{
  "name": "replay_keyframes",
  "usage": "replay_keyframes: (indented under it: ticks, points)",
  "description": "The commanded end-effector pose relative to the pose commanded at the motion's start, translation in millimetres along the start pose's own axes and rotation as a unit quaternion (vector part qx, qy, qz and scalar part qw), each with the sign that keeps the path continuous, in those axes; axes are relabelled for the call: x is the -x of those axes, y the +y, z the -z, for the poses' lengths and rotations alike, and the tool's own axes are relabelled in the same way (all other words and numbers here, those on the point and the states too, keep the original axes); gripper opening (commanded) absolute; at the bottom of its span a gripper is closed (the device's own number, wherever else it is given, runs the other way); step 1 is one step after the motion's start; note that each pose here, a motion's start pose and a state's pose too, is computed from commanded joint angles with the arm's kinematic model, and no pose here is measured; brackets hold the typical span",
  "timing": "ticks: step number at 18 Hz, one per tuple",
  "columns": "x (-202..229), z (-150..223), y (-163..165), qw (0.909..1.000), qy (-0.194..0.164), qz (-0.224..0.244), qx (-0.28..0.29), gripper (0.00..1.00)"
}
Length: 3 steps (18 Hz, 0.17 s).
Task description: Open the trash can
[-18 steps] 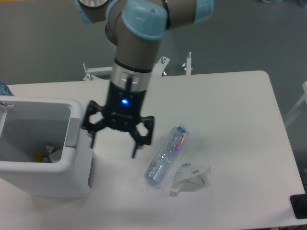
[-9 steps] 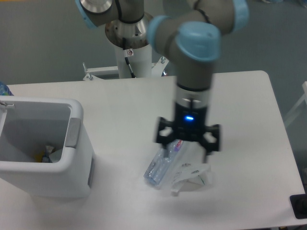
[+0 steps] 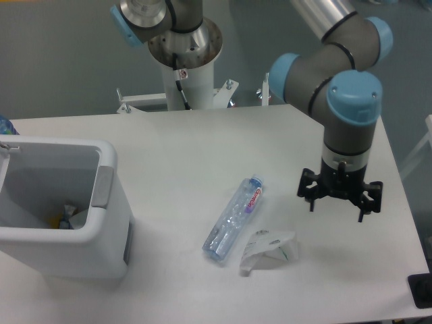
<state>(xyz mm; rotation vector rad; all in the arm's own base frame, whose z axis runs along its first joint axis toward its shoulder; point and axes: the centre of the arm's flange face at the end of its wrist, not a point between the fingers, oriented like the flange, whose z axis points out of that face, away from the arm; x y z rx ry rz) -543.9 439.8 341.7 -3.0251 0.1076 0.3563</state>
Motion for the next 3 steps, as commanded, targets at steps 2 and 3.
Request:
replay_keyframes:
  ticks: [2, 3]
  points:
    - [-1.0, -1.5, 0.4, 1.0, 0.002, -0.003, 0.001, 1.0]
    - [-2.3, -3.3, 0.9, 1.0, 0.004, -0.003, 0.002, 1.0]
